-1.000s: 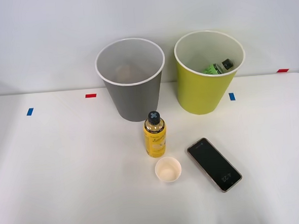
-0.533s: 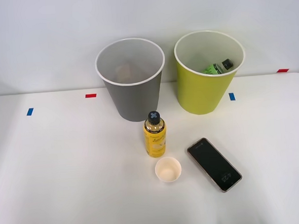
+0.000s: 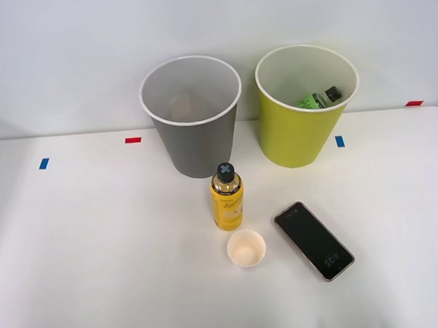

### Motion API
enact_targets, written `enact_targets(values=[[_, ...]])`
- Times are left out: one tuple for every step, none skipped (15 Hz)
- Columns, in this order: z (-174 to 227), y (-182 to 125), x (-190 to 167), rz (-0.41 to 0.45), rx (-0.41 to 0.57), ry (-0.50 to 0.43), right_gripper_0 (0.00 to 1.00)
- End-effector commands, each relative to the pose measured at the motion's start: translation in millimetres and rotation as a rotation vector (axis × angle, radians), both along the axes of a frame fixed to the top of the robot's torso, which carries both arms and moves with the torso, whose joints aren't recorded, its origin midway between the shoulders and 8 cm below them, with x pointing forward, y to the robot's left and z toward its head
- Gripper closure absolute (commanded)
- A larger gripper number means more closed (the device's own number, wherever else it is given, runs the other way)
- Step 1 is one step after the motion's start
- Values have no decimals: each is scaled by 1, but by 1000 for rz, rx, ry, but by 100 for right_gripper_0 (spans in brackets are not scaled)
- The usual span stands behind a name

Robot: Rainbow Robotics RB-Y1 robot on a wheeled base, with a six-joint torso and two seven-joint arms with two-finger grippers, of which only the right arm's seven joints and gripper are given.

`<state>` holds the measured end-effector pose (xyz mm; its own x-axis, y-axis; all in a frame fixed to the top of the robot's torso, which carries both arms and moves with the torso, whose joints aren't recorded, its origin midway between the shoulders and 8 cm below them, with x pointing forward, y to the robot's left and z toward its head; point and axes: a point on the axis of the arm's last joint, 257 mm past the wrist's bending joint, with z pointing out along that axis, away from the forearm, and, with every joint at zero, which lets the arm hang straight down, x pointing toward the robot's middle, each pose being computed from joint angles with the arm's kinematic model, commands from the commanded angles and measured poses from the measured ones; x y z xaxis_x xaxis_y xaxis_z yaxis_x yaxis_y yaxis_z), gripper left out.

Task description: Put cans in the gray bin, plastic bottles in the light green bin

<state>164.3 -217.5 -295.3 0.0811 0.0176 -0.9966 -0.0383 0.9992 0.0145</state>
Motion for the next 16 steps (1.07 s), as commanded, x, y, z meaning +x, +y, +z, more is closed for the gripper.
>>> enact_targets(values=[[0,0,0,0,0,0,0],[0,0,0,0,0,0,0],[0,0,0,0,0,0,0],[0,0,0,0,0,0,0],[0,0,0,0,0,0,0],[0,0,0,0,0,0,0],[0,0,0,0,0,0,0],[0,0,0,0,0,0,0],[0,0,0,0,0,0,0],[0,0,0,0,0,0,0],[0,0,0,0,0,0,0],[0,0,0,0,0,0,0],[0,0,0,0,0,0,0],[0,0,0,0,0,0,0],[0,0,0,0,0,0,0],[0,0,0,0,0,0,0]])
